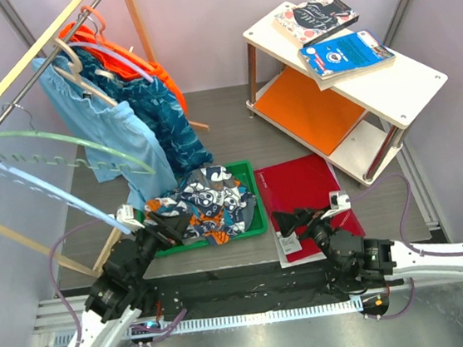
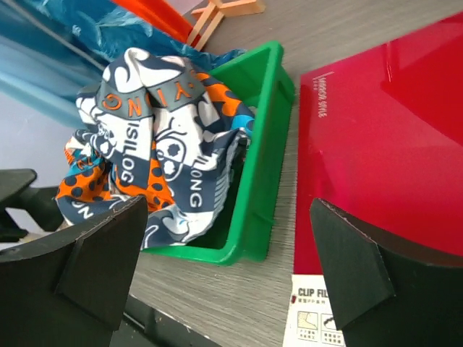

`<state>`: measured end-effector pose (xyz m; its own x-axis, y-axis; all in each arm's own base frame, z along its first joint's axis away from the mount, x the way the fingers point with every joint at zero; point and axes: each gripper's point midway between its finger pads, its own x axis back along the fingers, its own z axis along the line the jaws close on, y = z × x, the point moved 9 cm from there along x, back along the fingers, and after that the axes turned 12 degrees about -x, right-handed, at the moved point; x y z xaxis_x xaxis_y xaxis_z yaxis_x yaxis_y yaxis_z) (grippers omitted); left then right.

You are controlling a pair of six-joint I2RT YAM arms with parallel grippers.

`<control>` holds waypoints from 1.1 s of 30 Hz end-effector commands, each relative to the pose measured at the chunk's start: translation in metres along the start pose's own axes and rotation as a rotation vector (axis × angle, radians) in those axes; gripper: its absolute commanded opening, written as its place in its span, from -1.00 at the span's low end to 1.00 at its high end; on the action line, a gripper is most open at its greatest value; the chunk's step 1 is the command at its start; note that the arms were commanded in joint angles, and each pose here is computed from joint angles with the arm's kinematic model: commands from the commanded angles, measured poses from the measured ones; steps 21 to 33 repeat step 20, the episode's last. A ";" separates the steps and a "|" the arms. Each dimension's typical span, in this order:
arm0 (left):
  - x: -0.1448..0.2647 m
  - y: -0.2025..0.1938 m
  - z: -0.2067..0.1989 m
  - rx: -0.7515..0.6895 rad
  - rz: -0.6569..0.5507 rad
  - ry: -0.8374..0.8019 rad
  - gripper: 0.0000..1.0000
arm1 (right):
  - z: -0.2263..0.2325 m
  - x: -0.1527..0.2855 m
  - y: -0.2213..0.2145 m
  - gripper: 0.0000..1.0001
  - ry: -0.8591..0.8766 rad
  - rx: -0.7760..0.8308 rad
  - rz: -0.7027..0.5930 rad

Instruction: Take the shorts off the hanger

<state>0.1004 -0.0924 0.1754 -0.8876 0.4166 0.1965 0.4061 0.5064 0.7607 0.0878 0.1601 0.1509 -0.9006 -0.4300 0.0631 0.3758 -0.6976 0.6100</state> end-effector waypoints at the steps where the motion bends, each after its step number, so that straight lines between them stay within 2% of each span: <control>1: -0.005 0.012 -0.018 0.052 -0.137 -0.181 0.82 | -0.021 0.001 -0.001 0.99 -0.001 -0.217 -0.136; 9: -0.014 -0.004 -0.011 0.075 -0.089 -0.197 0.81 | -0.073 0.008 -0.009 0.99 -0.200 -0.369 -0.230; 11: -0.015 -0.008 -0.009 0.083 -0.079 -0.197 0.80 | -0.075 0.009 -0.010 0.99 -0.222 -0.344 -0.219; 18: -0.024 -0.019 -0.002 0.156 -0.070 -0.190 0.81 | -0.074 0.009 -0.012 1.00 -0.236 -0.362 -0.206; 20: -0.023 -0.017 -0.007 0.228 -0.073 -0.218 0.84 | -0.062 0.008 -0.012 0.99 -0.190 -0.394 -0.160; 33: -0.023 -0.017 -0.007 0.228 -0.073 -0.218 0.84 | -0.062 0.008 -0.012 0.99 -0.190 -0.394 -0.160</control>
